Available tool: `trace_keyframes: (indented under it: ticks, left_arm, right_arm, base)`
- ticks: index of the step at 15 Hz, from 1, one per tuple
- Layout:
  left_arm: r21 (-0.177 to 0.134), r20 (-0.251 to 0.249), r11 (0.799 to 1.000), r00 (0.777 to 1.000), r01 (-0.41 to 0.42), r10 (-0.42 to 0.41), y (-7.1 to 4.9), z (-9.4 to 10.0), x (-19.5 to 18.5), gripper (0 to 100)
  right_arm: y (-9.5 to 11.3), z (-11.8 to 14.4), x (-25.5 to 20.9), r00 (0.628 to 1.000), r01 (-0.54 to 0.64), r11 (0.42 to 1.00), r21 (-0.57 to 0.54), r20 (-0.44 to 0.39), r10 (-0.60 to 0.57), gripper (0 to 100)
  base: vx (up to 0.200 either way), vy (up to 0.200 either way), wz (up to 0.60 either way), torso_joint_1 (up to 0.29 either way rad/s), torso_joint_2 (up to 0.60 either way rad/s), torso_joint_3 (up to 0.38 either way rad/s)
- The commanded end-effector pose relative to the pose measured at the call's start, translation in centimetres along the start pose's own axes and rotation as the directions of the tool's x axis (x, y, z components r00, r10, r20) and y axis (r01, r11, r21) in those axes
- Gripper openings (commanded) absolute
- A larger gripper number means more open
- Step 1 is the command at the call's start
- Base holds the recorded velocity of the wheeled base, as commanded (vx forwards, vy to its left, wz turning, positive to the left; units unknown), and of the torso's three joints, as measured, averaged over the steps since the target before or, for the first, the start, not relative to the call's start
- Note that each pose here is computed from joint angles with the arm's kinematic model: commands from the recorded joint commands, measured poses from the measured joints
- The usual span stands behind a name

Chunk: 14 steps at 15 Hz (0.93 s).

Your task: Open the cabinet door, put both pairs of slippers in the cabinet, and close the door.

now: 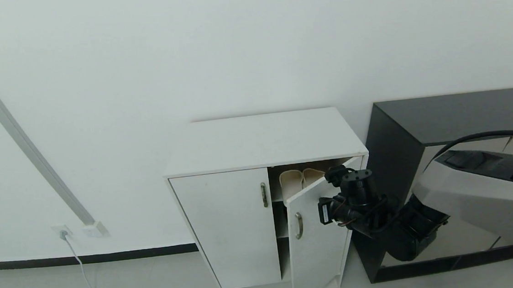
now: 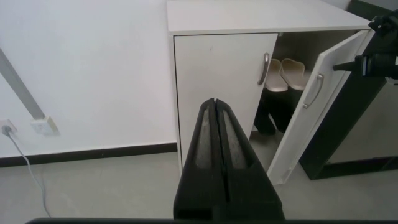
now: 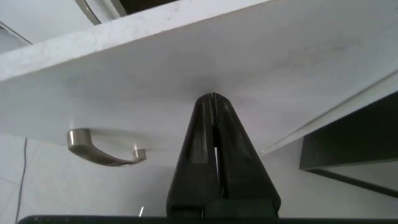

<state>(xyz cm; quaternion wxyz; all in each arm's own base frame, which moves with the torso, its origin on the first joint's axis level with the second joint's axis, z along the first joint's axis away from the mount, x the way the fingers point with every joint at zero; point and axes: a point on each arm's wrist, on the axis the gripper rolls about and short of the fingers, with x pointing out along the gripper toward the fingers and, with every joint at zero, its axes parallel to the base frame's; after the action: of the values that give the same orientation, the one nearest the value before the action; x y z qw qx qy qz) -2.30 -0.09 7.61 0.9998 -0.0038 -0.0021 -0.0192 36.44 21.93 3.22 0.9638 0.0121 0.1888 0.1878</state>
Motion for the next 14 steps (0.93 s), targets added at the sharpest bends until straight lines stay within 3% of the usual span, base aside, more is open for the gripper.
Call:
trace_keyframes:
  ticks: [1,14]
  left_arm:
    - [0.000,-0.001,1.000,1.000,0.000,0.000,0.0,0.0,0.0,0]
    - [0.000,-0.001,1.000,1.000,0.000,0.000,0.0,0.0,0.0,0]
  right_arm:
    - [0.0,-0.1,0.7,1.000,0.000,1.000,0.001,0.005,0.000,0]
    - [-1.2,0.8,4.2,0.998,0.029,0.999,0.021,0.058,-0.030,0]
  base:
    - [0.000,0.000,0.00,0.000,0.00,0.000]
    - [0.000,0.000,0.00,0.000,0.00,0.000]
